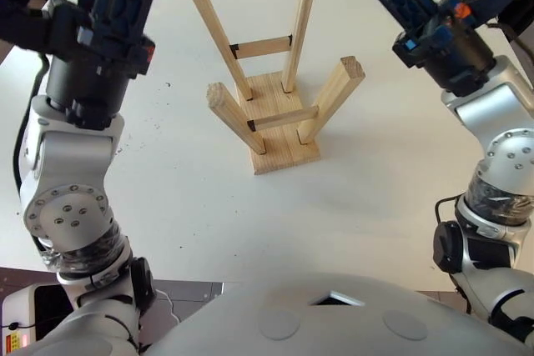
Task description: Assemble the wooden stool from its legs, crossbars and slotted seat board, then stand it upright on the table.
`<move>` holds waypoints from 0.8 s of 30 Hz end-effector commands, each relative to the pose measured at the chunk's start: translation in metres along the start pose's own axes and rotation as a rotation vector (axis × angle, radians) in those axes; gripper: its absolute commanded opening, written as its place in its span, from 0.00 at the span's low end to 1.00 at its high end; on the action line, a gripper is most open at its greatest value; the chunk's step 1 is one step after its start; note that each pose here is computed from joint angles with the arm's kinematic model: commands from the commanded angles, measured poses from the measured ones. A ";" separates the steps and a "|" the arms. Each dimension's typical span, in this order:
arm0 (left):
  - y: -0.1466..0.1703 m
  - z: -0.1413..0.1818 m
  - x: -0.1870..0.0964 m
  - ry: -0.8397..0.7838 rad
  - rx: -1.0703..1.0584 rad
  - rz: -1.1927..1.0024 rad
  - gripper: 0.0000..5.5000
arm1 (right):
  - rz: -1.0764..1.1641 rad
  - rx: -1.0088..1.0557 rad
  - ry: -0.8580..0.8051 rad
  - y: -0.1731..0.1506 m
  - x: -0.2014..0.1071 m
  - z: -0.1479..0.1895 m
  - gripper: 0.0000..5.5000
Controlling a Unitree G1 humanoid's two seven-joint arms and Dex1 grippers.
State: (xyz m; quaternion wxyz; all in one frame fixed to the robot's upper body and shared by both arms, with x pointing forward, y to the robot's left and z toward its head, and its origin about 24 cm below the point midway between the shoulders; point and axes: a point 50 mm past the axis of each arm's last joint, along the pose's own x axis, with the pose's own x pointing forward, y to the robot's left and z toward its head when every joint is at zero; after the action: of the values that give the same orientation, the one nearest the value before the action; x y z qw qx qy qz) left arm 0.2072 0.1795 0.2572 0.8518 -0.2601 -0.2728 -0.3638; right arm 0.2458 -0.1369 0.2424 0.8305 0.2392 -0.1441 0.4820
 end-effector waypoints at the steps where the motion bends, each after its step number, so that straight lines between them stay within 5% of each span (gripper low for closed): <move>1: 0.002 -0.007 0.015 0.078 0.003 0.026 0.38 | -0.016 -0.092 0.026 0.008 0.016 -0.001 0.00; 13: -0.016 -0.020 0.015 0.161 -0.083 -0.052 0.00 | -0.080 -0.209 0.115 -0.005 0.016 -0.019 0.00; 21: -0.018 -0.038 0.019 0.183 -0.071 -0.039 0.00 | -0.058 -0.206 0.134 -0.009 0.022 -0.021 0.00; 24: -0.025 -0.024 0.029 0.099 -0.045 -0.091 0.00 | 0.012 -0.204 -0.011 0.000 0.036 0.009 0.00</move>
State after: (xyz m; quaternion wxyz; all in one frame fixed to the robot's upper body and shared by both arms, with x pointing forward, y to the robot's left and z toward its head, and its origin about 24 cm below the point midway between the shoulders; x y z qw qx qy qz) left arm 0.2145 0.1348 0.2486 0.8526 -0.2563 -0.1922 -0.4129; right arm 0.2657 -0.1137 0.2345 0.8685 0.1425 -0.1346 0.4553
